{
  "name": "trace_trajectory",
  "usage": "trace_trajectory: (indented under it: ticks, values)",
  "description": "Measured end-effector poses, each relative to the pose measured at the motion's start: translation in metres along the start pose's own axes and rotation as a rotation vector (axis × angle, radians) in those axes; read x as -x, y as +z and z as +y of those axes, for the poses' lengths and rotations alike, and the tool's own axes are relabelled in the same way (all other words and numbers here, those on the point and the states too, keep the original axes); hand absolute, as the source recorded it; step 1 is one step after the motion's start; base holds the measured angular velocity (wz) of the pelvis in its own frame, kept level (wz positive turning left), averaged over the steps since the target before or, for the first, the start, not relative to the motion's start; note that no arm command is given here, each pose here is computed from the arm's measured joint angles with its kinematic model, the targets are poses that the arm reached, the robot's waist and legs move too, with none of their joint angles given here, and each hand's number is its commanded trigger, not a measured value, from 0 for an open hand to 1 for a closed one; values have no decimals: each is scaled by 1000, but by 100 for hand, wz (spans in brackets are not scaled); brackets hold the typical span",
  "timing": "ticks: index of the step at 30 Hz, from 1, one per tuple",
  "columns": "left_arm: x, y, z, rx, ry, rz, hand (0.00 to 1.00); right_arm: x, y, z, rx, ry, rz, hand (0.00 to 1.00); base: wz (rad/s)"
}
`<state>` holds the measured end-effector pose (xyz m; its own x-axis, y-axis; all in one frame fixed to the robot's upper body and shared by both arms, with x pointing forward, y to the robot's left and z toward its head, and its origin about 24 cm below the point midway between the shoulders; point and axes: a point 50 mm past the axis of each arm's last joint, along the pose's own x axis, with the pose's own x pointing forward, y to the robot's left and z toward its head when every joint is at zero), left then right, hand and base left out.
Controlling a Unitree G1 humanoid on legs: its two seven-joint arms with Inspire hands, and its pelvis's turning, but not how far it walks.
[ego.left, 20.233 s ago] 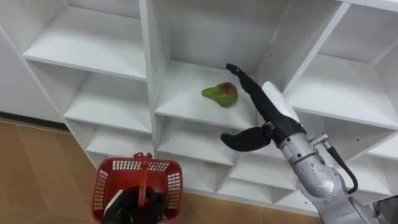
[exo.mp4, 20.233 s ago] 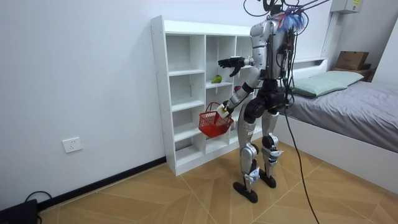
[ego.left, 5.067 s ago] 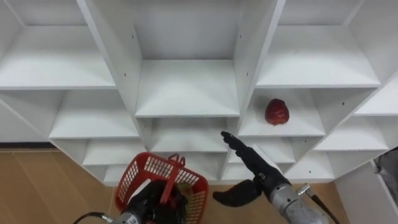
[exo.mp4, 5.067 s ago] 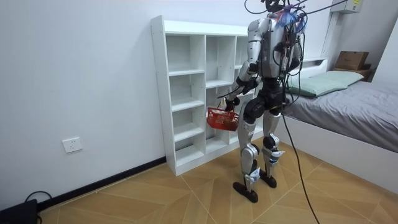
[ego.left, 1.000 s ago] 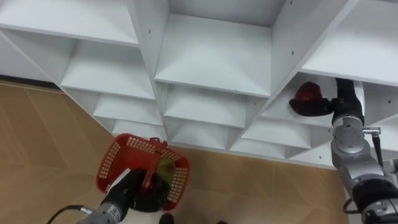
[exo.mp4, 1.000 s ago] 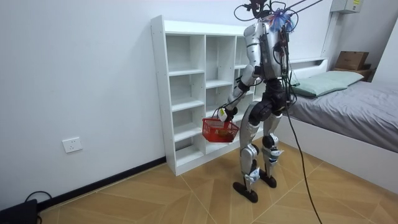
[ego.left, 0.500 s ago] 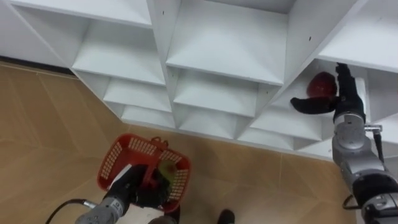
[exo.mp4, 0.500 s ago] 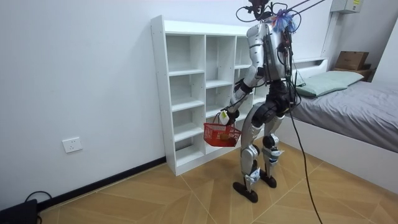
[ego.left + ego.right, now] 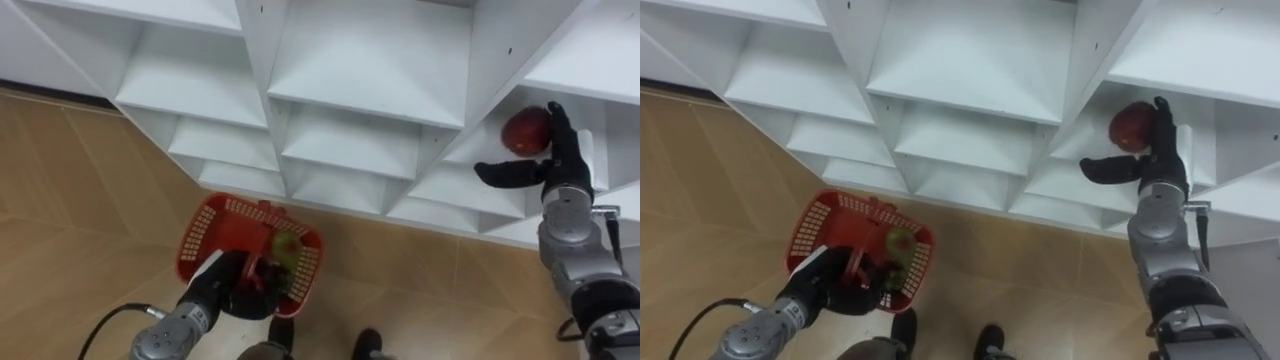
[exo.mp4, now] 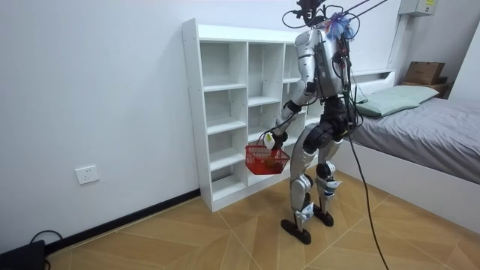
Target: Collect fruits from the closet
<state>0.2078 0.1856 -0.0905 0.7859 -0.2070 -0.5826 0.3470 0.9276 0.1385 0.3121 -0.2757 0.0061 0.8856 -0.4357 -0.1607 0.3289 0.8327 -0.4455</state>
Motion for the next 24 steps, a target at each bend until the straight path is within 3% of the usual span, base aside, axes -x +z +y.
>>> trace_trajectory:
  ticks: [24]
  values:
    - [-2,-3,-1,-10,0,33,100,-6,7,-7,54,-39,9,0,0]
